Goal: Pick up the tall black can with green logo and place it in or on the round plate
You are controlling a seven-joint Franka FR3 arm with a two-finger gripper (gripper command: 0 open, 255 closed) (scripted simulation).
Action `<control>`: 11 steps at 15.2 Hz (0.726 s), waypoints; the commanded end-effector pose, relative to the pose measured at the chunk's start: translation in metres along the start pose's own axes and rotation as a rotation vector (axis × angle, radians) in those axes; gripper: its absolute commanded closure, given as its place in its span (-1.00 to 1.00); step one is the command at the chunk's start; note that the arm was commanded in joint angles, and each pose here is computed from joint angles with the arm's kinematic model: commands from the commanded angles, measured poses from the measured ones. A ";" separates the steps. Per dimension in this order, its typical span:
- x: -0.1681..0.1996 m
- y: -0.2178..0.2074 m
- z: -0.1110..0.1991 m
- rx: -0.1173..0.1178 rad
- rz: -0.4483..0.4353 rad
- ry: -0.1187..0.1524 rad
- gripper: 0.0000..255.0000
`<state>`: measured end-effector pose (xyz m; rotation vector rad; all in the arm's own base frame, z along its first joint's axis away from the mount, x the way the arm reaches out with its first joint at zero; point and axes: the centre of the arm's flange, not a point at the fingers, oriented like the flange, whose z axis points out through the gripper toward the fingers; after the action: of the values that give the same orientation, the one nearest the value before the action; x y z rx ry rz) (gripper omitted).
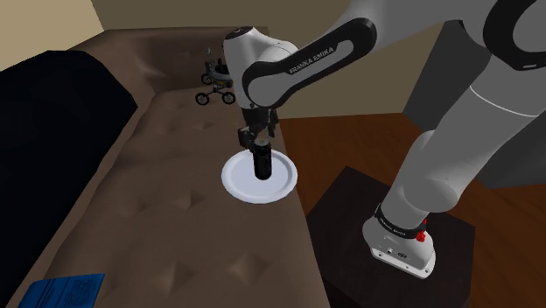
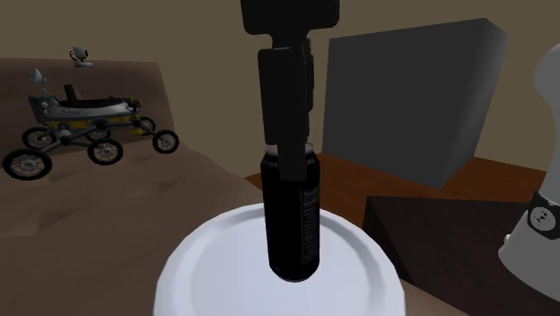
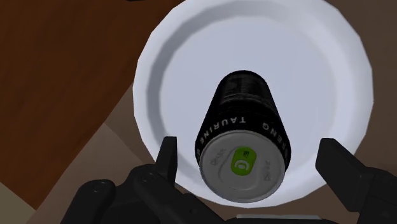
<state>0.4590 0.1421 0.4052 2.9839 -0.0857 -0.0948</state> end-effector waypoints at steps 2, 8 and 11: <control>0.000 0.000 -0.033 0.000 0.000 -0.001 -1.00; 0.000 0.000 -0.043 0.000 0.000 -0.001 -1.00; 0.000 0.000 -0.043 0.000 0.000 -0.001 -1.00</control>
<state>0.4619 0.1490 0.4479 2.9837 -0.0857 -0.0956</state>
